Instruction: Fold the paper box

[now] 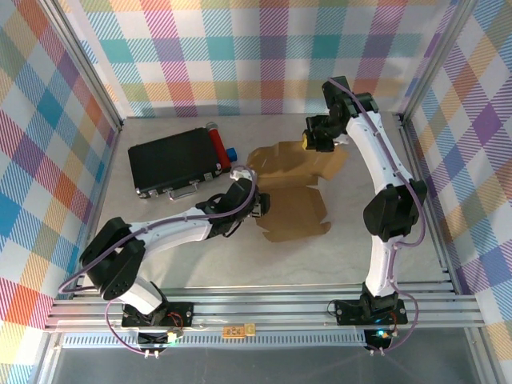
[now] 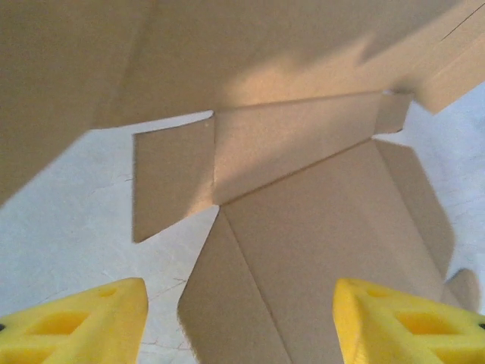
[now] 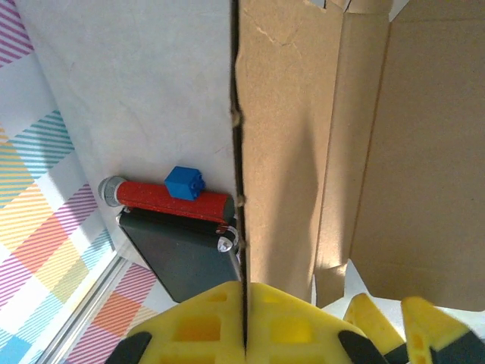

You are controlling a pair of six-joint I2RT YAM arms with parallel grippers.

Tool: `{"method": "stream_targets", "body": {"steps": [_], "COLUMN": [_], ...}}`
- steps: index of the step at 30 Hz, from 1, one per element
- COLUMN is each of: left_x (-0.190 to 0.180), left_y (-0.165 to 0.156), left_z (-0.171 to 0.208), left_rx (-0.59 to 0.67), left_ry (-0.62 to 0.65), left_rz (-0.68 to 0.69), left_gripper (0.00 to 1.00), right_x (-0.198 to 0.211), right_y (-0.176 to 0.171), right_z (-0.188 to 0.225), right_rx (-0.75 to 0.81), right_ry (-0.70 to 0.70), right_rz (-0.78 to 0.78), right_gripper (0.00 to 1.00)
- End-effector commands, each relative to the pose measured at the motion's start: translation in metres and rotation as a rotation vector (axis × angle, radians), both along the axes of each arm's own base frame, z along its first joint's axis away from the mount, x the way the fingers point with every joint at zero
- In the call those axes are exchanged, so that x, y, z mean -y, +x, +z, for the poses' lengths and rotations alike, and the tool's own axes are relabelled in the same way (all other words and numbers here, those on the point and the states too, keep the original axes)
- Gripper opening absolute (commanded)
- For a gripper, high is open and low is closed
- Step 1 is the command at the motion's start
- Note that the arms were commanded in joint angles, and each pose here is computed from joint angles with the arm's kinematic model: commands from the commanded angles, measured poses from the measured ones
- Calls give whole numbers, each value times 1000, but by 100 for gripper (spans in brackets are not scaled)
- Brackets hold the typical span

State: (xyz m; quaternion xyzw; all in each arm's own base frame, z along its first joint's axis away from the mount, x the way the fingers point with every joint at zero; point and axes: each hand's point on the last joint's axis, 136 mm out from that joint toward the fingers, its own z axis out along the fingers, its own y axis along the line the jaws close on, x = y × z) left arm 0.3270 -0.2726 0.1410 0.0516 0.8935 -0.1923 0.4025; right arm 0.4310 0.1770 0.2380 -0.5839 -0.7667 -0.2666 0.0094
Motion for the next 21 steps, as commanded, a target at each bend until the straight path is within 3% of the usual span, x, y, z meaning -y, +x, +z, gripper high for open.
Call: {"method": "stream_targets", "body": {"steps": [1,7,11,17,21], "left_x": [-2,-6,7,21,18], "left_y": [-11,-24,-18,-1,13], "left_z": [45,59,81,100,101], "left_rx": [48,56,202,327,362], "left_ry": [-172,-211,-223,-255,-234], "left_rz": [-110,-268,-361,-384,-328], "left_gripper": [66,66,66,66,65], "right_x": [18,31,29,34,36], "right_y": [-31,-49,-61,-67,-72], "right_z": [25,59,71,90,97], "right_rx": [-122,-130,-138,-93,-89], "right_ry": [40,67,103,131,155], "right_rz": [-110,-144,-147,-173,-180], "right_gripper": [0,0,0,0,0]}}
